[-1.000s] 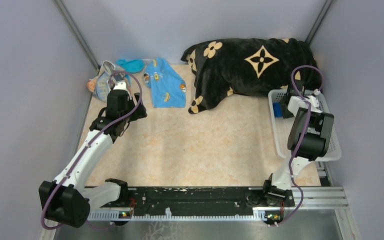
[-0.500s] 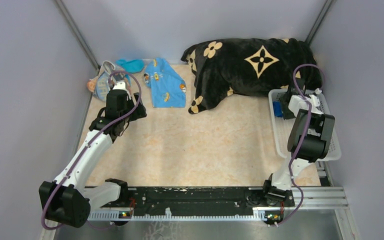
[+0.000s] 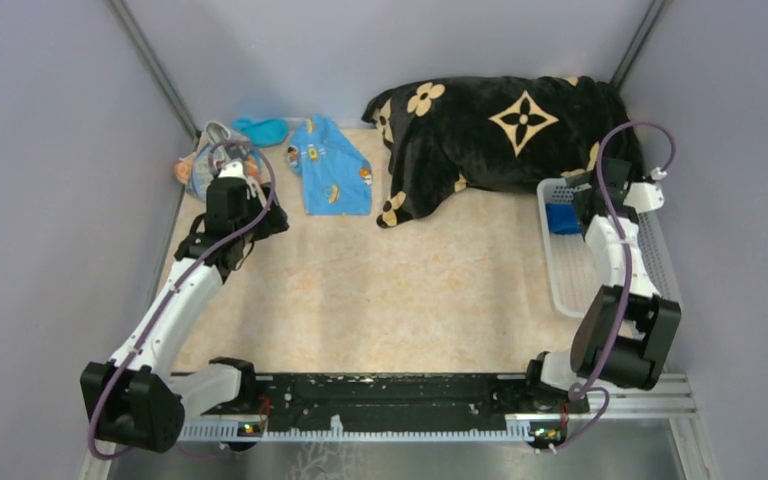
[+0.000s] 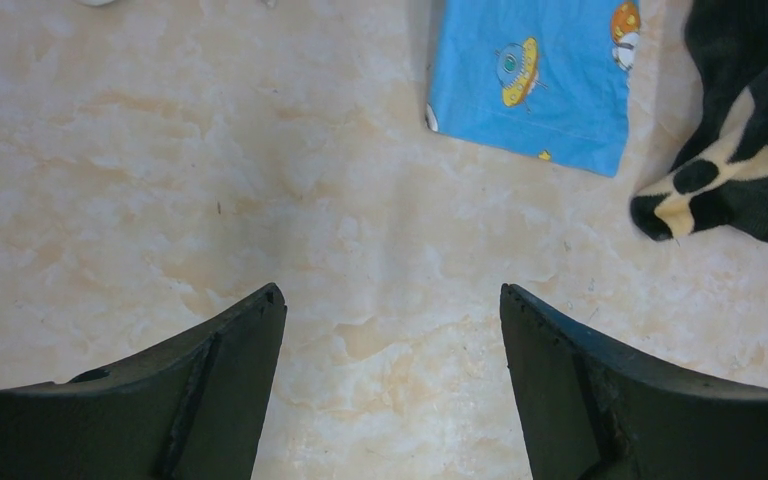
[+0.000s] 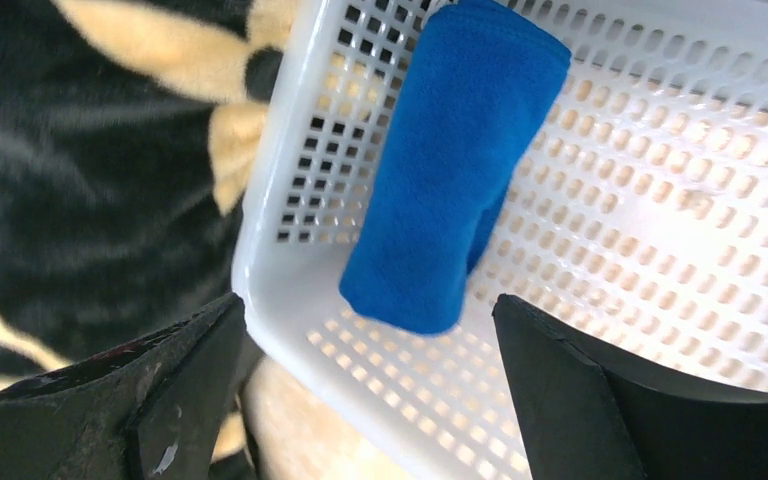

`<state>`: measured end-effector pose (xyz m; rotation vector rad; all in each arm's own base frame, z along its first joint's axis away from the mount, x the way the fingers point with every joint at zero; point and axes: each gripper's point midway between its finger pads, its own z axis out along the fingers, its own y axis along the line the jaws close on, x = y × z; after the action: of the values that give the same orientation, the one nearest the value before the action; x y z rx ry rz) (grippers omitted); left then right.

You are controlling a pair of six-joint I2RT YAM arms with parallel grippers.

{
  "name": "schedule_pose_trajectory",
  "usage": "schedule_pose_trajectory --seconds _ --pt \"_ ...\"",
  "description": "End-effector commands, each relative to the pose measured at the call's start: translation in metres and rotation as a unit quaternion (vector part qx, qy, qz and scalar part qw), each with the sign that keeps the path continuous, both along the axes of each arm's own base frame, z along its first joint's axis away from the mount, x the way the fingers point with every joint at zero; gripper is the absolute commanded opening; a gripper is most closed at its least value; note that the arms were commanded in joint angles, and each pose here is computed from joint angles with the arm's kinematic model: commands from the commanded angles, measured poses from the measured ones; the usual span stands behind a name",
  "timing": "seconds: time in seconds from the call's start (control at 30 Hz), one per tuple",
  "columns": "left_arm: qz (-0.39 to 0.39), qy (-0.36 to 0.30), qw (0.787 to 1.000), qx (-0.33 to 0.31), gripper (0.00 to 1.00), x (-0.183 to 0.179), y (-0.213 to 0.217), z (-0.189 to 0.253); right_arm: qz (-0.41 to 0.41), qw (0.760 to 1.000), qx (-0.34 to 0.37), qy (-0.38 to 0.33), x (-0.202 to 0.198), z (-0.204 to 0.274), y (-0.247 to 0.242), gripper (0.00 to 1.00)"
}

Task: Roll the towels
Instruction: Place the towel in the bin, then pick up the towel at the corner of the board.

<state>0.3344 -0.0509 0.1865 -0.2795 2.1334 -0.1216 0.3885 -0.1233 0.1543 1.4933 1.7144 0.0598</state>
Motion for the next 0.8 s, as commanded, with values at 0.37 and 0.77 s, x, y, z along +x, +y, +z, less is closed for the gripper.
schedule_pose_trajectory --seconds 0.37,0.77 --pt "0.199 -0.007 0.963 -0.179 0.82 0.099 0.094 -0.026 0.340 0.920 -0.148 -0.124 -0.049 0.062 0.102 0.94" --pt "0.210 0.000 0.971 -0.117 0.79 0.209 0.132 -0.081 0.470 0.857 -0.141 -0.159 -0.056 0.063 0.165 0.93"
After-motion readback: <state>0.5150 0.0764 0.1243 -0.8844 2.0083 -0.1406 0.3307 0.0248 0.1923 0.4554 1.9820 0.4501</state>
